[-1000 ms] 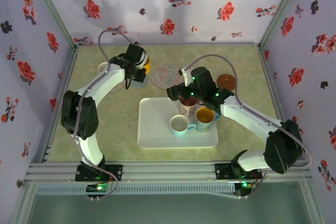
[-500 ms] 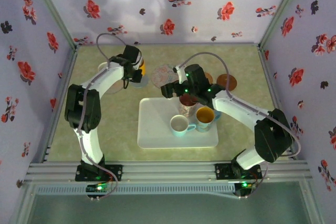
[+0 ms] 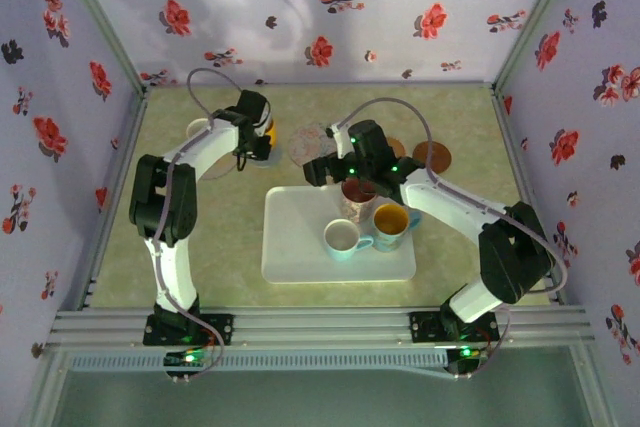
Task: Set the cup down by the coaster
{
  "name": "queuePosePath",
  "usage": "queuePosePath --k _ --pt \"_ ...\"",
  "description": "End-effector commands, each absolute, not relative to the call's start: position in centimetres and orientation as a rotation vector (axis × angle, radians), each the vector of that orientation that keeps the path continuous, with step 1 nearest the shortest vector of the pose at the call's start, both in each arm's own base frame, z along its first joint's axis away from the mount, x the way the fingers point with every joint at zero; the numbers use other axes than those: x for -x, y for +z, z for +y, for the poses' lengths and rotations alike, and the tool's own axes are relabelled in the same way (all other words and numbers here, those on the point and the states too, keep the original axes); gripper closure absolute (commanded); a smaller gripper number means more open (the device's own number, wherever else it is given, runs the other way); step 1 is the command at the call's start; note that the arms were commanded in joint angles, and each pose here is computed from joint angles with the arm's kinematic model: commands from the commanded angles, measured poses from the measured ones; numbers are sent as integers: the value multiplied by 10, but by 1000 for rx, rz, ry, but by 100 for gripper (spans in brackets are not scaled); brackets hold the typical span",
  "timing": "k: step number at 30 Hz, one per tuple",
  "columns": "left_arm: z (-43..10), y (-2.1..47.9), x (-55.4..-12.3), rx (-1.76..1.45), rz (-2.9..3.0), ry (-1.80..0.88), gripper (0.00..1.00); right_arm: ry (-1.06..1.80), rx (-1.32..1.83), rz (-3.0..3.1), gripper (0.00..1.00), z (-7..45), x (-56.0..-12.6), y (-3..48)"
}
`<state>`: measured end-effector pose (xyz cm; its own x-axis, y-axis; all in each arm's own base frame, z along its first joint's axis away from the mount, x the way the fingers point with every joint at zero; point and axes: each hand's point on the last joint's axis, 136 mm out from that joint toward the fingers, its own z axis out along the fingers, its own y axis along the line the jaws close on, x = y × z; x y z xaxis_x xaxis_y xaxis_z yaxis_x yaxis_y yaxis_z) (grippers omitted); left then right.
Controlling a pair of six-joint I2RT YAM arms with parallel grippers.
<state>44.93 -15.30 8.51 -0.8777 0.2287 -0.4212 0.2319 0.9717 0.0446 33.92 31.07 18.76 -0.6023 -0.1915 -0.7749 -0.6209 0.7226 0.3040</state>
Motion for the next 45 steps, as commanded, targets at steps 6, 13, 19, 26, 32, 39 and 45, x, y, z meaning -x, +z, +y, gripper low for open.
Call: queuePosePath --k 6,13,19,26,32,39,45 --pt "-148 87 -465 -266 2633 -4 100 762 598 2168 1 313 -340 198" --pt "-146 79 -462 -264 2655 -7 100 771 589 2163 1 313 -340 199" --pt "-147 71 -457 -289 2678 -19 98 767 593 2171 1 313 -340 198" --pt "-148 66 -454 -293 2699 -39 96 760 588 2182 1 312 -340 196" --pt "-148 62 -452 -294 2716 -43 93 763 593 2181 1 312 -340 196" --pt "-149 57 -449 -292 2738 -57 88 764 599 2186 1 313 -339 195" --pt "-147 51 -442 -298 2778 -51 81 762 604 2192 1 313 -339 193"
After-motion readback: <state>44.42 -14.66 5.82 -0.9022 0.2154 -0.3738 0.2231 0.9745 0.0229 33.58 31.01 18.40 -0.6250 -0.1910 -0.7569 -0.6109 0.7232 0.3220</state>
